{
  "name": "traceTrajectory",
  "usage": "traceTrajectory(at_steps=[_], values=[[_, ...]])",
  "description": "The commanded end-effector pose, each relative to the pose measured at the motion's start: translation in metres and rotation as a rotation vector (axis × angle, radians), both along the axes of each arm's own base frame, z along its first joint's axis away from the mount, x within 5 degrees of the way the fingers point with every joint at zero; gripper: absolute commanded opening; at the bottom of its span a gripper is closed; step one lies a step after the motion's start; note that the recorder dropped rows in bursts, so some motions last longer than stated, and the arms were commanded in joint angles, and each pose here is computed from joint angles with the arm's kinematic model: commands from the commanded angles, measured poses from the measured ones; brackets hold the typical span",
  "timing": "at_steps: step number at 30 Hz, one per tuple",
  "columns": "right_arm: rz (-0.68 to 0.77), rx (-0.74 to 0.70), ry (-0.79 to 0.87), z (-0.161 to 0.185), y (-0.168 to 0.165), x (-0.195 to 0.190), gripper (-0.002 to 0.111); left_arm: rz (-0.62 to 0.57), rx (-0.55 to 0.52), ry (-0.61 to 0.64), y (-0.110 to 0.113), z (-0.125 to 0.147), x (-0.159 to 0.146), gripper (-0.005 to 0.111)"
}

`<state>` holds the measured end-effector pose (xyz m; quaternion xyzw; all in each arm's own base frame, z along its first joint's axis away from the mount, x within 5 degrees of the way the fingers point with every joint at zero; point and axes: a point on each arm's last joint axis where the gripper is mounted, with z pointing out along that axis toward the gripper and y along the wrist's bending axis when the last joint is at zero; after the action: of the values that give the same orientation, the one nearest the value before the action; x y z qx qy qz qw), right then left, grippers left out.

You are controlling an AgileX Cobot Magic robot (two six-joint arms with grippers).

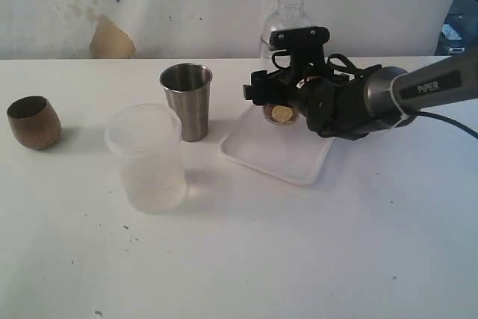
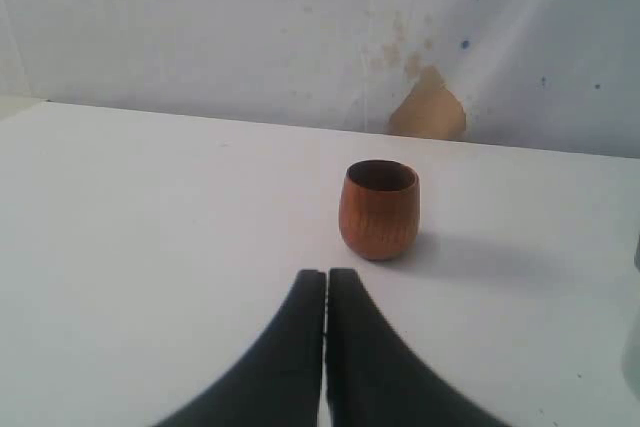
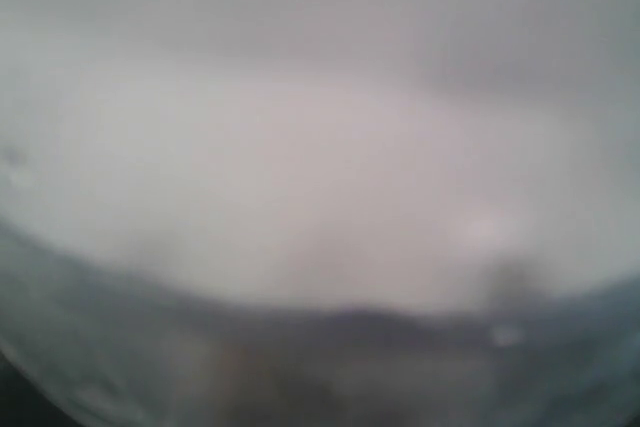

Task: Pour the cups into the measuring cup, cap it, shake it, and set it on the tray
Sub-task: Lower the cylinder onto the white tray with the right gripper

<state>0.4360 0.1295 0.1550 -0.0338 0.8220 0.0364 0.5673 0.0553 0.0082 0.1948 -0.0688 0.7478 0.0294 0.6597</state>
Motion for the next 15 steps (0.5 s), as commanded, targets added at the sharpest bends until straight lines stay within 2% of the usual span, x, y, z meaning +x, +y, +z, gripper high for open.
traceTrajectory(at_steps=[1, 7, 9, 11, 15], values=[[-0.026, -0.018, -0.068, 0.0062, -0.0071, 0.0038, 0.014, -0.002, 0.001, -0.012, -0.0001, 0.0, -0.0001, 0.001], [-0.027, -0.018, -0.063, 0.0043, -0.0071, 0.0039, 0.064, -0.002, 0.001, -0.012, -0.0001, 0.0, -0.0001, 0.001], [-0.027, -0.018, -0.062, 0.0041, -0.0071, 0.0038, 0.075, -0.002, 0.001, -0.012, -0.0001, 0.0, -0.0001, 0.001], [-0.027, -0.018, -0.062, 0.0041, -0.0071, 0.0038, 0.08, -0.002, 0.001, -0.012, -0.0001, 0.0, -0.0001, 0.001], [-0.026, -0.018, -0.058, 0.0038, -0.007, 0.0038, 0.08, -0.002, 0.001, -0.012, -0.0001, 0.0, -0.0001, 0.001]])
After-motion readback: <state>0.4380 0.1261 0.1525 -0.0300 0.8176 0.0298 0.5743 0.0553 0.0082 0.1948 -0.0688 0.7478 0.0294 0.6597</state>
